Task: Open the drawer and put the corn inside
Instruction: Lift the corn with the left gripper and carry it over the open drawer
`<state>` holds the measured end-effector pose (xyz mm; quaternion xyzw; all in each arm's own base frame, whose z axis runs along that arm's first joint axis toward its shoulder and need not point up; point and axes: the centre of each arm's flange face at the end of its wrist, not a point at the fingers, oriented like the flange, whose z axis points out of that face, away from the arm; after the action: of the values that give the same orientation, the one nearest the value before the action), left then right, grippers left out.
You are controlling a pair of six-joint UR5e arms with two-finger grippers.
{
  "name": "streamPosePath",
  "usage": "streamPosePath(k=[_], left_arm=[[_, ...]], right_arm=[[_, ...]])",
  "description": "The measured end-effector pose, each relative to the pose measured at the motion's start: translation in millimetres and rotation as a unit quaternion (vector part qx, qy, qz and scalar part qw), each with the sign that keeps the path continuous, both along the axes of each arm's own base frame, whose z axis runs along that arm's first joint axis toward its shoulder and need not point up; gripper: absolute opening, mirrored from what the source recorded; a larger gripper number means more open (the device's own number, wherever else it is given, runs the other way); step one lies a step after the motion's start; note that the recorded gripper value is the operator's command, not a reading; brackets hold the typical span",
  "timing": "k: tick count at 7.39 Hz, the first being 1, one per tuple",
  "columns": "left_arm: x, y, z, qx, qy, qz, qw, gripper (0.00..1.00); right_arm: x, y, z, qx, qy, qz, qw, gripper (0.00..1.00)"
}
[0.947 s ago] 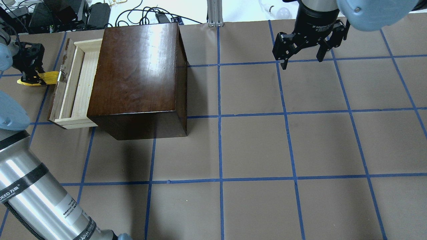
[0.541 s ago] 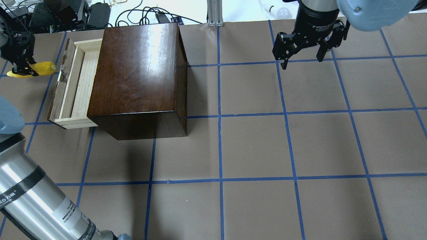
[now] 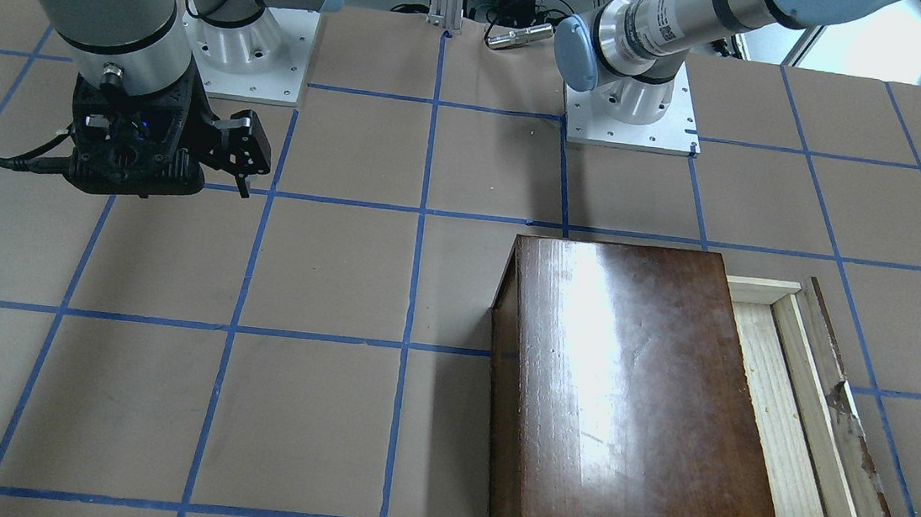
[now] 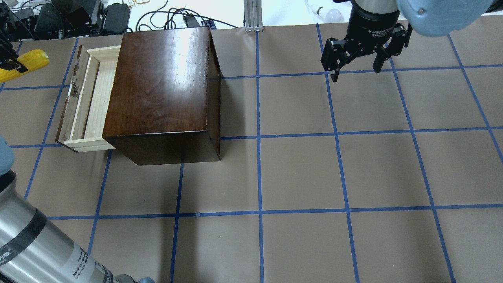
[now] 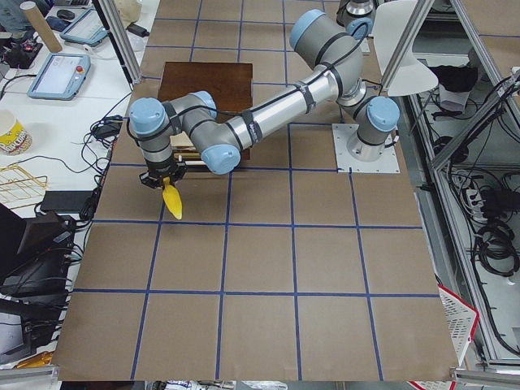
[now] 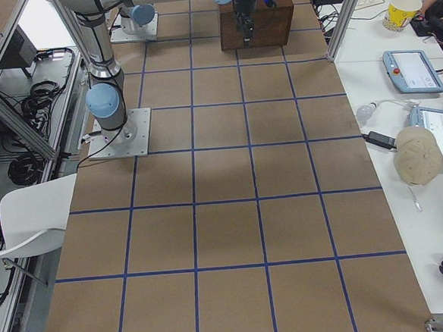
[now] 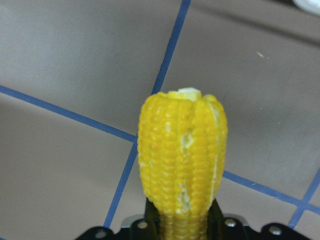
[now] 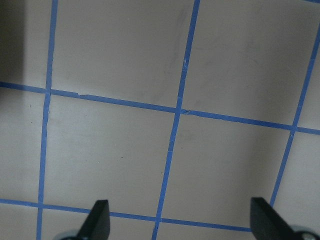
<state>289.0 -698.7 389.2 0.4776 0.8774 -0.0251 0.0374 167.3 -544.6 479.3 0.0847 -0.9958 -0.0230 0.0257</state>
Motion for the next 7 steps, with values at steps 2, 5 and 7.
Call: streamPosePath(k=[2,5,7], left_arm=[[-40.8,17.4,49.8,0.005,0.016,0.124,0.9921,0.0],[-105.5,24.9,74.8,0.024,0.034,0.325,0.9448,0.0],[-131.4,29.7,72.9,0.035,0.038,0.437,0.8977,0.0]], right_arm=[[0.0,0.0,0.0,0.0,0.0,0.0,1.0,1.0],[0.0,0.0,0.0,0.0,0.0,0.0,1.0,1.0],[0.0,0.0,0.1,0.0,0.0,0.0,1.0,1.0]])
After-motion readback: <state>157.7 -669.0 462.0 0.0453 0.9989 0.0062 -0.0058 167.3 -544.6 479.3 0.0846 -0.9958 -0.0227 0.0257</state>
